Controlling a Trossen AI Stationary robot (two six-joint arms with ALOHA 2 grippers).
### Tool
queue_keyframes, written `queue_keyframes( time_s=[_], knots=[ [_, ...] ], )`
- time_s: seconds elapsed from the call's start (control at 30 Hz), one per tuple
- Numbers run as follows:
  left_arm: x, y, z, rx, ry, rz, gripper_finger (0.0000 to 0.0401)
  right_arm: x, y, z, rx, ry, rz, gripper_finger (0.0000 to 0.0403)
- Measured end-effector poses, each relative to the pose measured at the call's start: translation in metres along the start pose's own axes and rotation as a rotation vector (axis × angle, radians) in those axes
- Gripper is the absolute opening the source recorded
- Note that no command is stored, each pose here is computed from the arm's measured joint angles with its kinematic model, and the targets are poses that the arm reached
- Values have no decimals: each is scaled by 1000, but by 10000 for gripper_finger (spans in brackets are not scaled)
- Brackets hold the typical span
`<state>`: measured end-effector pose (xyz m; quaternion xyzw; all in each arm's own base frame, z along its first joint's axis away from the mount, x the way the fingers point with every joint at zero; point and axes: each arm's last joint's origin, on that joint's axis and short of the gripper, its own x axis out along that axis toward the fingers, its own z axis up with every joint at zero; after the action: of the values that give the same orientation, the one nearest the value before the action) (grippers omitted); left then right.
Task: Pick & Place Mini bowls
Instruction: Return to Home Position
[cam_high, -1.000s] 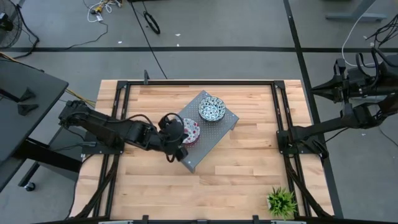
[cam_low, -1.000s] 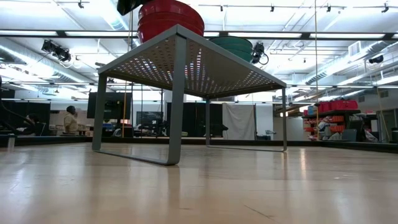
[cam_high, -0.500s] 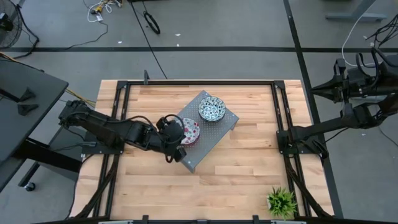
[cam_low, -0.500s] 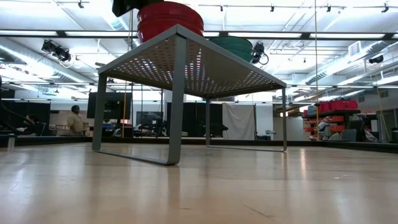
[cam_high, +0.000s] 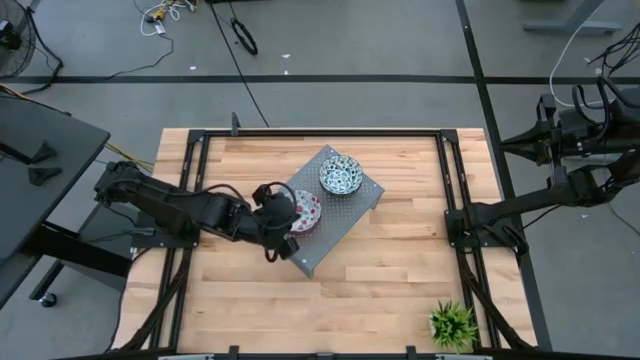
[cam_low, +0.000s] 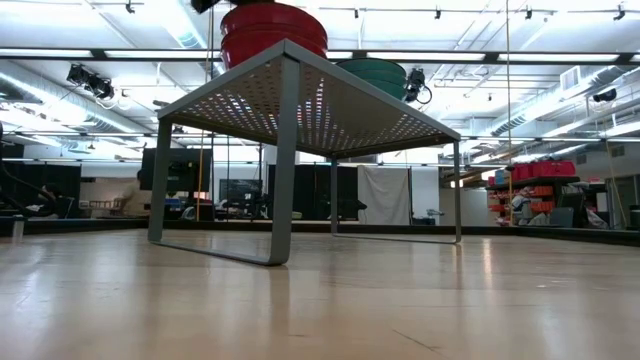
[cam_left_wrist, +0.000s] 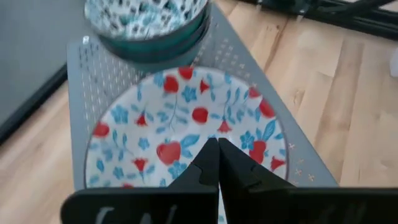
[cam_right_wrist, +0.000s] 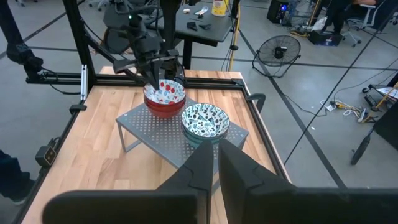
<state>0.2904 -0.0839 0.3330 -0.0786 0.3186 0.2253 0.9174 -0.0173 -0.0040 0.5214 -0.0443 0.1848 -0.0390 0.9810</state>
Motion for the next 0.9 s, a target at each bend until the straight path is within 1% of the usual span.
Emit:
queue_keyframes(
  time_s=[0.33, 0.43, 0.6, 0.77, 0.9],
  knots=[
    [-17, -1, 23, 131, -73, -21, 0, 0, 0, 0, 0, 0, 0, 27],
    [-22, -2, 28, 197, -82, -57, 0, 0, 0, 0, 0, 1, 0, 27],
    [-28, -2, 36, 312, -88, -149, 0, 0, 0, 0, 0, 0, 0, 27],
    [-35, 10, 43, 349, -106, -215, 0, 0, 0, 0, 0, 0, 0, 27],
    [-42, 23, 50, 338, -134, -218, 0, 0, 0, 0, 0, 1, 0, 27]
  ],
)
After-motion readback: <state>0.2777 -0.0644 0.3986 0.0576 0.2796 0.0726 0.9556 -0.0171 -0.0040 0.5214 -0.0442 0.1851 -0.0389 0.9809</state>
